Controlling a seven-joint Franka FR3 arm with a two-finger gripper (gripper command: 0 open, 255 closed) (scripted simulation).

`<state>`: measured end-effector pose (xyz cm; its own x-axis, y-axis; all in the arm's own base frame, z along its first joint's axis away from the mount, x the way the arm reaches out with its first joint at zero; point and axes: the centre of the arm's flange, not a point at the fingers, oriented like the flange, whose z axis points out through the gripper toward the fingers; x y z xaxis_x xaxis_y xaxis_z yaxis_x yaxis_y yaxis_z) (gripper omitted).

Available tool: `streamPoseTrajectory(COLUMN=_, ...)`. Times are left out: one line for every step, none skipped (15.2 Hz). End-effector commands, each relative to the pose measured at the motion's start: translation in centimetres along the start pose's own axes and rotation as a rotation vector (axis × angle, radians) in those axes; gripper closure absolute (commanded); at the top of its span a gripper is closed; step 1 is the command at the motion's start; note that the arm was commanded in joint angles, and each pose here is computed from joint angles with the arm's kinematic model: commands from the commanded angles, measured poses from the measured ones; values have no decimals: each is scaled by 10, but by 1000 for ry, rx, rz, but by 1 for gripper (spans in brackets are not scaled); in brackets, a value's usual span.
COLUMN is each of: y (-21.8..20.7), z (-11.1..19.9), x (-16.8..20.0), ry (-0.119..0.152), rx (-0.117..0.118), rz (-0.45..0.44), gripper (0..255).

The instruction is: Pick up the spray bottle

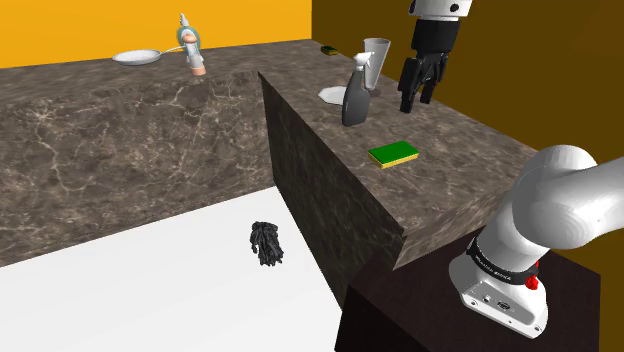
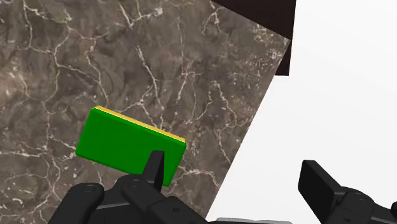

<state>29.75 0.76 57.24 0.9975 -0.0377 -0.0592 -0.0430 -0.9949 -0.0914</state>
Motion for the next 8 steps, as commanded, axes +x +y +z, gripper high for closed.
streamPoseTrajectory(y=0, z=0, x=0, ry=0, rx=0, rz=0, gripper=0)
streamPoseTrajectory(y=14, z=2, x=2, ry=17, rx=8, rz=-45, gripper=0)
streamPoseTrajectory(y=27, z=4, x=4, ry=34, rx=16, rz=-91, gripper=0)
streamPoseTrajectory(y=41, z=6, x=7, ry=52, rx=24, rz=-136, gripper=0)
streamPoseTrajectory(y=54, z=9, x=11, ry=69, rx=33, rz=-182, gripper=0)
streamPoseTrajectory(y=67, z=11, x=15, ry=86, rx=41, rz=-227, gripper=0)
streamPoseTrajectory(y=79, z=13, x=20, ry=103, rx=49, rz=-273, gripper=0)
streamPoseTrajectory(y=92, z=15, x=25, ry=121, rx=57, rz=-318, gripper=0)
